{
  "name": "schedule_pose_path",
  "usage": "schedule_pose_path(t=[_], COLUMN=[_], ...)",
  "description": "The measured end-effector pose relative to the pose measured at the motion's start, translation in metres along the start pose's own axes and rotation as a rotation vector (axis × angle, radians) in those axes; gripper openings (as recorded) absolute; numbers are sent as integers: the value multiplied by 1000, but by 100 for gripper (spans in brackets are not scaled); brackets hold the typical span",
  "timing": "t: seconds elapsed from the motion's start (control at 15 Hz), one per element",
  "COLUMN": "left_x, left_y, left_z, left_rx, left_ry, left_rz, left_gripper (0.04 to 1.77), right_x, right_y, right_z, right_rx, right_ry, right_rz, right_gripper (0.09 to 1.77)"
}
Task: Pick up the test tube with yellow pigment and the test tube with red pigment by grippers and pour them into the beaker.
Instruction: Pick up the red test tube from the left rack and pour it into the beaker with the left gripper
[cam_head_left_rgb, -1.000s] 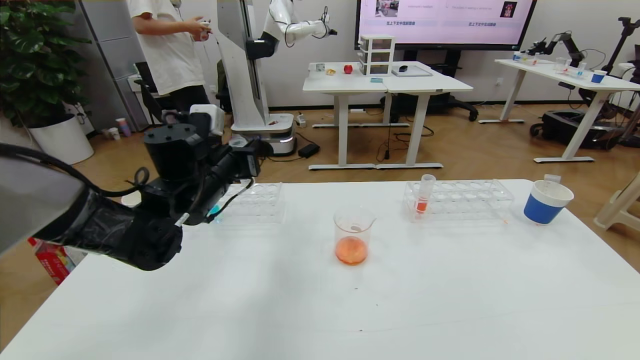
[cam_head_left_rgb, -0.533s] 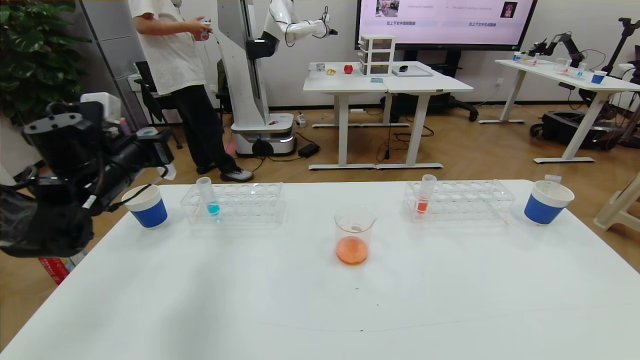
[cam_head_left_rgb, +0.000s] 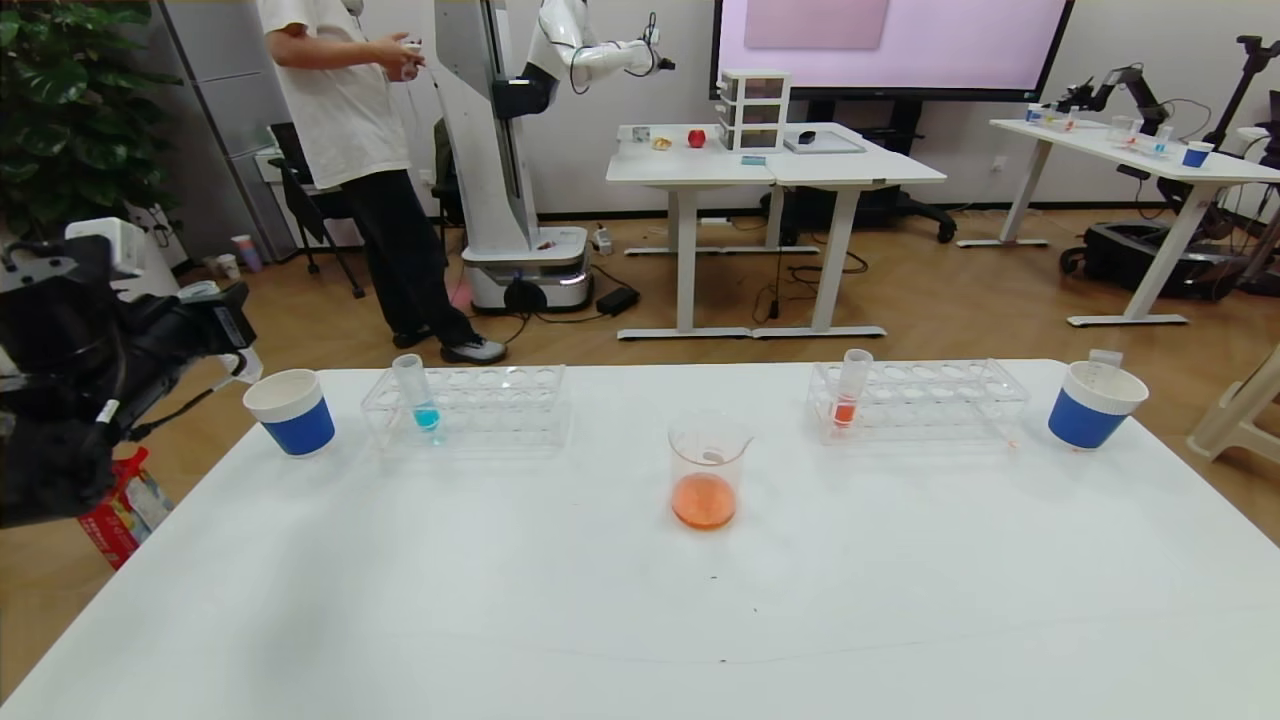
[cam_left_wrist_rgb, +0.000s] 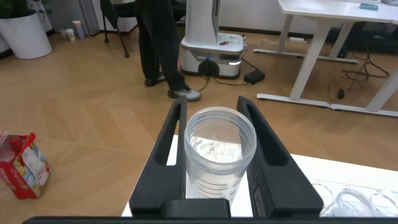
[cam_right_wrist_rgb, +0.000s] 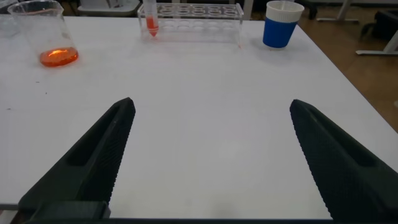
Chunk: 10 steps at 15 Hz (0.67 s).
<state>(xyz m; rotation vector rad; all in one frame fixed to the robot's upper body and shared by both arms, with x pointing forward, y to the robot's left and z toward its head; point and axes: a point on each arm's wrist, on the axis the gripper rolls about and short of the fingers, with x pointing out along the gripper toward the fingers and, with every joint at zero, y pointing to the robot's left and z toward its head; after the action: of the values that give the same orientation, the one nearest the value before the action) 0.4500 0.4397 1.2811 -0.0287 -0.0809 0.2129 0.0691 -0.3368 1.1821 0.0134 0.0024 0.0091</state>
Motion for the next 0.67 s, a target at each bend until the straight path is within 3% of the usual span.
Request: schedule_pose_path(t=[0.67], left_x=[29], left_y=[3], left_z=[-64], left_rx=[2], left_ry=[-26], left_rz=[2], left_gripper=[55], right_x=[0], right_y=[0], right_z=[0], right_rx=[0], right_ry=[0], right_rz=[0], right_gripper=[174])
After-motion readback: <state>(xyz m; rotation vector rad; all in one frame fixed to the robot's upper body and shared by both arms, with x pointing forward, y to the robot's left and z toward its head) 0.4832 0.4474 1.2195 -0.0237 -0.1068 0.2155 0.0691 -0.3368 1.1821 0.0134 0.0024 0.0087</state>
